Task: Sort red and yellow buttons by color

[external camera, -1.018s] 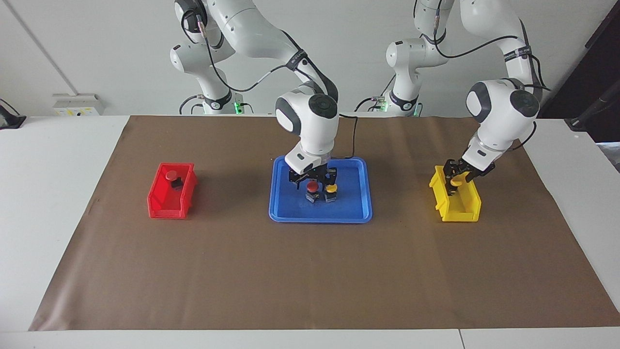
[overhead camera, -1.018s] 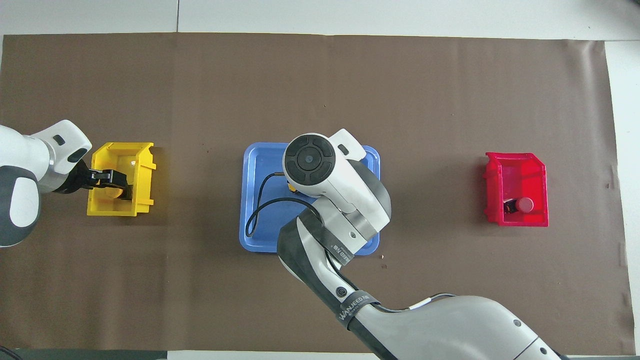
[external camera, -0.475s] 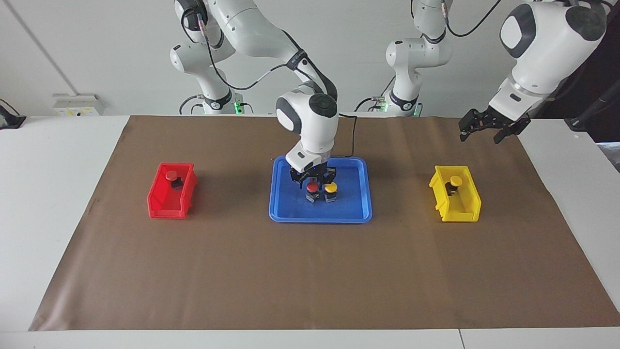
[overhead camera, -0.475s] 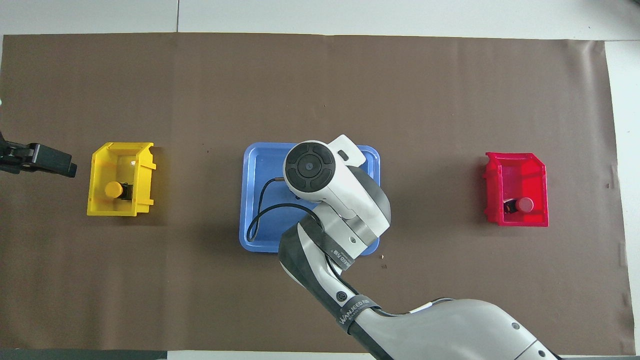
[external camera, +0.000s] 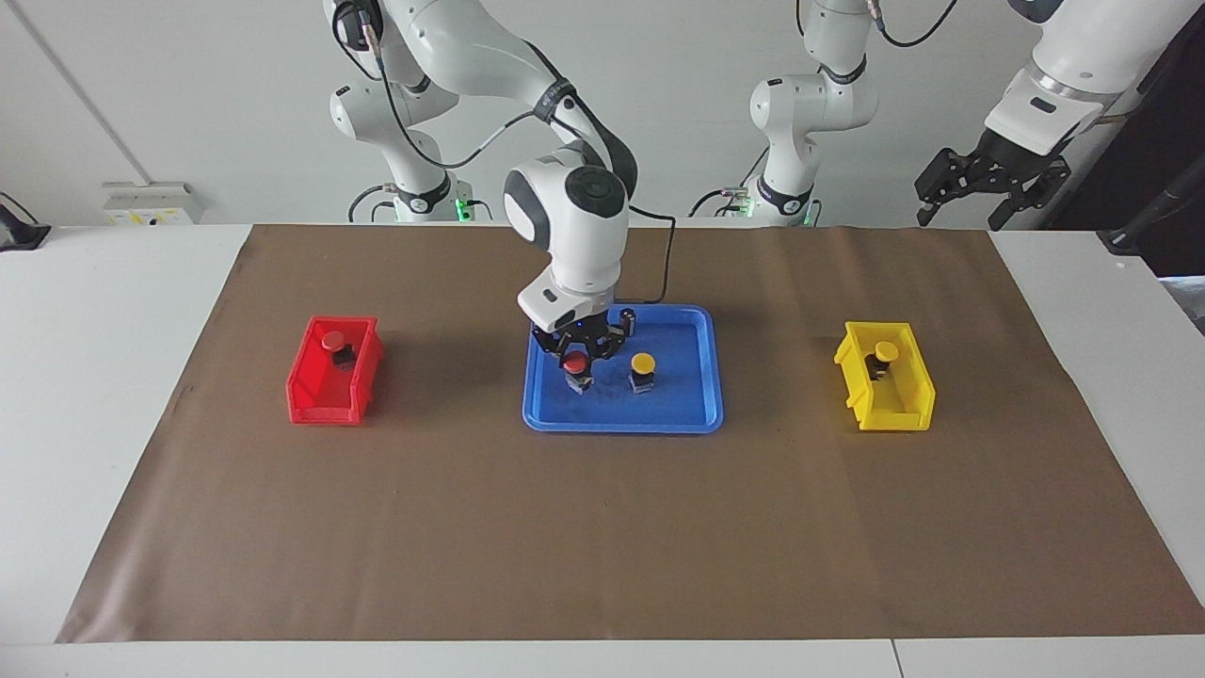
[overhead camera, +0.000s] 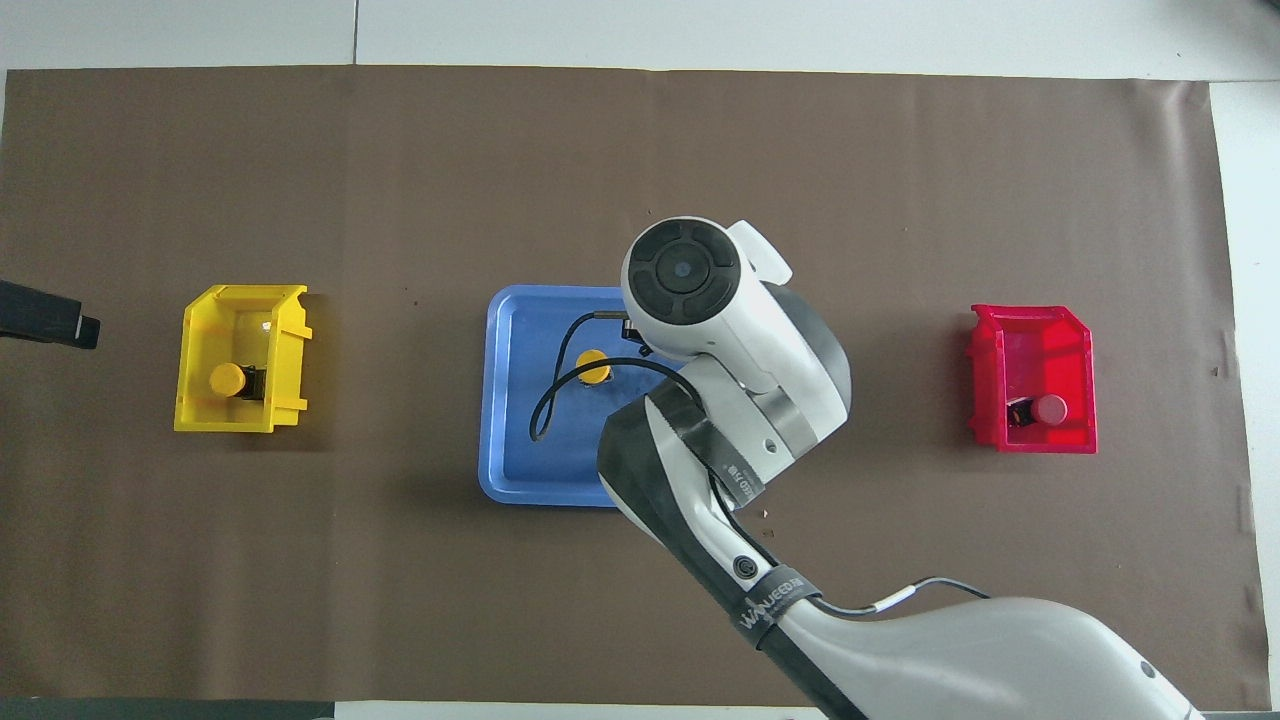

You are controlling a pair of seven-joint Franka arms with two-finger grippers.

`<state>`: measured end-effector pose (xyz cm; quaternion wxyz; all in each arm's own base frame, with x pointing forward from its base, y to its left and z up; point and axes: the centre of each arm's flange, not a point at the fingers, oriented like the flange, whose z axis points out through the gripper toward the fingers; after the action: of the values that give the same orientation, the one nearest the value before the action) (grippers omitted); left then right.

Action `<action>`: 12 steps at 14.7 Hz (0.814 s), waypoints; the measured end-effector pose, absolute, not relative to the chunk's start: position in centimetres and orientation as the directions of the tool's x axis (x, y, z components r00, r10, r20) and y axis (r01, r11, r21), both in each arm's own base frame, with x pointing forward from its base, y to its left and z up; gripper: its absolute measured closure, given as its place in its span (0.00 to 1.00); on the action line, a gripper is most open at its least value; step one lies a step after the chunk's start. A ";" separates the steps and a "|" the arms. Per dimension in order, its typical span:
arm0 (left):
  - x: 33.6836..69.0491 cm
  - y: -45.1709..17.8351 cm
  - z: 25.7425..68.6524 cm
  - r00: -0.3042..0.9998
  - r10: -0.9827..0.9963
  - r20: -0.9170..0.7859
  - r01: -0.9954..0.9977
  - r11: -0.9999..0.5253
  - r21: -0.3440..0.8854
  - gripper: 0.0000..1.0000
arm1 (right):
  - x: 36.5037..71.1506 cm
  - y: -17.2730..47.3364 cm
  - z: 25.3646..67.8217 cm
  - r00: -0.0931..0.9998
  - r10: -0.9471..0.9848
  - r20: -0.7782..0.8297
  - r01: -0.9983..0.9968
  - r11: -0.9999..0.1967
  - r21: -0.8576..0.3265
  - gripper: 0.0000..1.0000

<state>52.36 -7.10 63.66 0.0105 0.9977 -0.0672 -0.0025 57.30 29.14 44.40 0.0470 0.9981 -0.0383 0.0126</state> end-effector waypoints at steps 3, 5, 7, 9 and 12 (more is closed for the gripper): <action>51.5 -17.8 55.1 0.997 -0.065 0.033 -0.066 -0.997 0.029 0.00 | 58.1 14.8 51.3 1.000 0.001 -0.007 0.002 -0.995 0.101 0.59; 49.7 -24.2 51.1 0.999 -0.030 0.029 -0.031 -0.999 0.035 0.00 | 57.1 6.4 52.6 0.998 0.058 -0.031 0.061 -0.994 0.093 0.59; 48.6 -29.8 48.2 0.998 0.032 0.046 0.029 -0.998 0.059 0.00 | 56.1 -0.6 51.2 0.993 0.095 -0.064 0.100 -0.992 0.073 0.59; 47.6 -34.7 45.1 0.996 0.080 0.046 0.076 -0.994 0.077 0.00 | 55.3 -5.6 48.7 0.992 0.113 -0.047 0.116 -0.991 0.060 0.59; 46.6 -39.2 40.6 0.994 0.107 0.037 0.104 -0.991 0.081 0.00 | 53.9 -7.6 44.6 0.993 0.115 0.003 0.115 -0.993 0.041 0.59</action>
<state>46.63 -39.18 40.61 0.0396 0.9976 0.0530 0.0206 53.85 -7.62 44.56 0.0205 0.9981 0.0577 0.0027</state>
